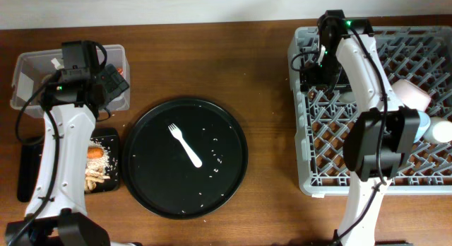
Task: Sort waste into correct bins and load items into the dishwasher rack
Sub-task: 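Lower the right gripper onto the white fork and grasp it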
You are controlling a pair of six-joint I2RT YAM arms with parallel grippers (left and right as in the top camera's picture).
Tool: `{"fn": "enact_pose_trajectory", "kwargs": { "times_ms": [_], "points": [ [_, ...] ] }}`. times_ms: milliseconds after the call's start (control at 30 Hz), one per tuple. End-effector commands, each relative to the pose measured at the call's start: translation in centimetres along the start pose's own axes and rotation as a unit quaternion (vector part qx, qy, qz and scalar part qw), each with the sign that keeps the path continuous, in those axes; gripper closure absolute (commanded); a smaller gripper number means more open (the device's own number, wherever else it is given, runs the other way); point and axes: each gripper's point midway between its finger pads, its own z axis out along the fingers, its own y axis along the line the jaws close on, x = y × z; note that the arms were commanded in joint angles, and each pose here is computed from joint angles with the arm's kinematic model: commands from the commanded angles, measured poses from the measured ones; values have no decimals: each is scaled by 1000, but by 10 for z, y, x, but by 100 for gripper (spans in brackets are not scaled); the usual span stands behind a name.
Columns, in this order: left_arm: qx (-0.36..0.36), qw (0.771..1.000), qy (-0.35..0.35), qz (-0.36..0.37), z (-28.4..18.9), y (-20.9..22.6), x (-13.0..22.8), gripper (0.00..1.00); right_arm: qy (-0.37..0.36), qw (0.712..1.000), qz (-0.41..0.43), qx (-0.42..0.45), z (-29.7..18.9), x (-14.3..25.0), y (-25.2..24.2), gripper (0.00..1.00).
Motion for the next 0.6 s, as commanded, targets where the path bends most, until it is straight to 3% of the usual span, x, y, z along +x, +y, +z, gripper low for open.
{"fn": "enact_pose_trajectory", "kwargs": {
  "times_ms": [0, 100, 167, 400, 567],
  "points": [
    [2, 1000, 2, -4, 1, 0, 0, 1, -83, 995, 0, -58, -73, -3, 39, 1],
    [2, 1000, 2, -4, 1, 0, 0, 1, -136, 983, -62, -109, -125, 17, 96, 1],
    [2, 1000, 2, -4, 1, 0, 0, 1, -121, 974, -131, -139, -126, 42, 157, 1],
    [2, 1000, 2, -4, 1, 0, 0, 1, -108, 941, -253, -196, -44, 109, 322, 1],
    [2, 1000, 2, -4, 1, 0, 0, 1, -175, 914, -311, -193, 0, 137, 380, 2]
  ]
}}
